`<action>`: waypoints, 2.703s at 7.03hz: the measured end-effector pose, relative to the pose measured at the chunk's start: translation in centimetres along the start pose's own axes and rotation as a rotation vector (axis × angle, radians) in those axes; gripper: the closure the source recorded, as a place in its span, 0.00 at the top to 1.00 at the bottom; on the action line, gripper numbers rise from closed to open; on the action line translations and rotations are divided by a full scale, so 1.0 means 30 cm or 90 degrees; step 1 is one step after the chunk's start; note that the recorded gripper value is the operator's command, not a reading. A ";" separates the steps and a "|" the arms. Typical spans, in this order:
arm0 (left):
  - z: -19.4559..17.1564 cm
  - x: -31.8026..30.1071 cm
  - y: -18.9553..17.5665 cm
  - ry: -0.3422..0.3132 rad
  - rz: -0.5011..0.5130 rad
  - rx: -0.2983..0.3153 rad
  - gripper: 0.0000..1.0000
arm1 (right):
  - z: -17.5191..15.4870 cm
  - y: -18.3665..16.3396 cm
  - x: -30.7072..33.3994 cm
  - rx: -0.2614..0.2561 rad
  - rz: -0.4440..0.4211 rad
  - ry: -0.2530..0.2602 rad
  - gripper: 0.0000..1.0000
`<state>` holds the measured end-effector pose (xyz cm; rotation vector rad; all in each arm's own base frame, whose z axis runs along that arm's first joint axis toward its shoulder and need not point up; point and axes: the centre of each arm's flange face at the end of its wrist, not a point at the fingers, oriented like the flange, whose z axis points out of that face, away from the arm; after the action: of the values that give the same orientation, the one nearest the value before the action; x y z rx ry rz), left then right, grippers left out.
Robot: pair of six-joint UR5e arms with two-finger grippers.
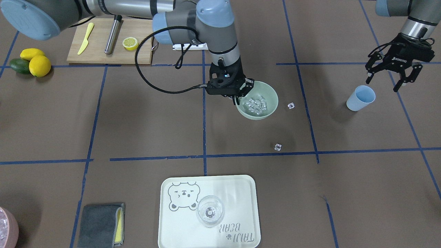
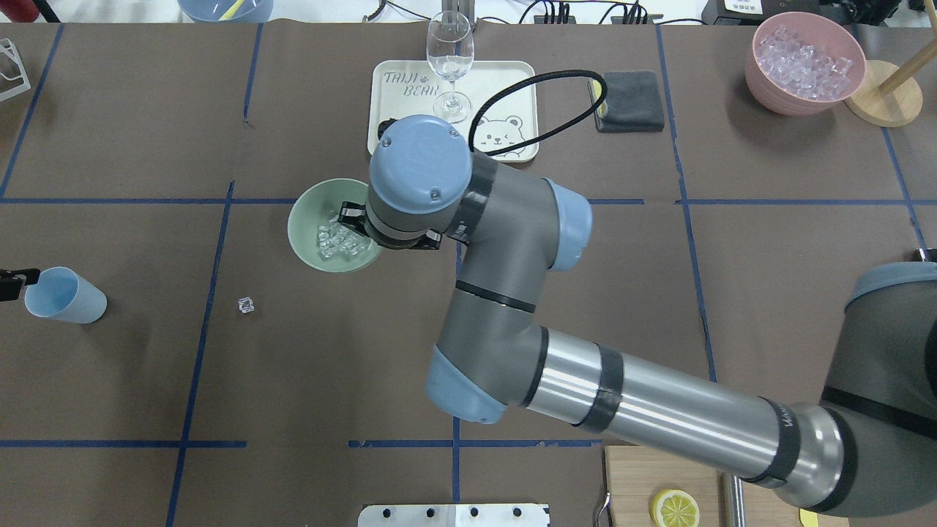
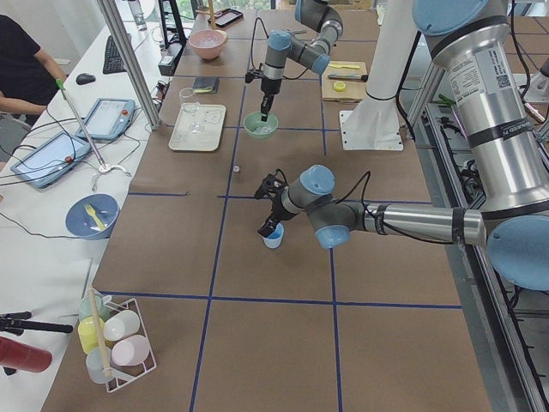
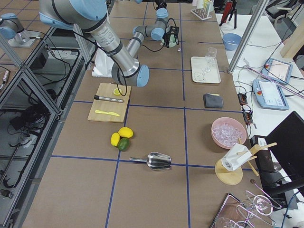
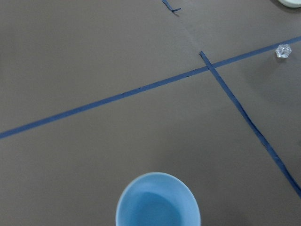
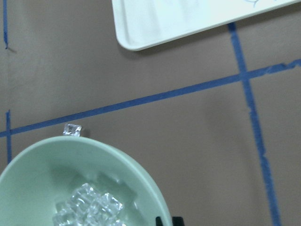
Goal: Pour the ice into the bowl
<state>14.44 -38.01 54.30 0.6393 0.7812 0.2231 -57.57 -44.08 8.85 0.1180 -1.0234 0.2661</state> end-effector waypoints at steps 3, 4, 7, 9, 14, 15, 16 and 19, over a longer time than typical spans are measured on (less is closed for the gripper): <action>0.046 -0.036 -0.291 -0.022 0.040 -0.076 1.00 | -0.225 -0.260 0.544 0.017 -0.072 0.046 0.00; 0.034 -0.071 -0.368 -0.021 0.041 -0.109 1.00 | -0.279 -0.375 0.745 0.015 -0.099 0.070 0.00; -0.060 -0.233 -0.463 -0.009 0.019 -0.166 1.00 | -0.346 -0.554 1.356 0.015 -0.138 0.112 0.00; -0.079 -0.294 -0.458 0.004 0.001 -0.171 1.00 | -0.279 -0.525 1.750 0.003 -0.134 0.103 0.00; -0.054 -0.319 -0.462 0.005 -0.005 -0.176 1.00 | -0.213 -0.398 2.149 -0.051 -0.098 0.125 1.00; -0.052 -0.319 -0.466 0.006 -0.005 -0.176 1.00 | -0.237 -0.399 2.145 -0.045 -0.099 0.123 1.00; -0.049 -0.321 -0.468 0.006 -0.005 -0.176 1.00 | -0.273 -0.412 2.138 -0.036 -0.098 0.118 1.00; -0.033 -0.331 -0.473 0.005 -0.006 -0.178 1.00 | -0.390 -0.459 2.124 -0.028 -0.138 0.134 1.00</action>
<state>6.18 -52.88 50.88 0.3709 0.7435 0.3200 -12.79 -44.29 57.66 0.1568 -0.7997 0.0570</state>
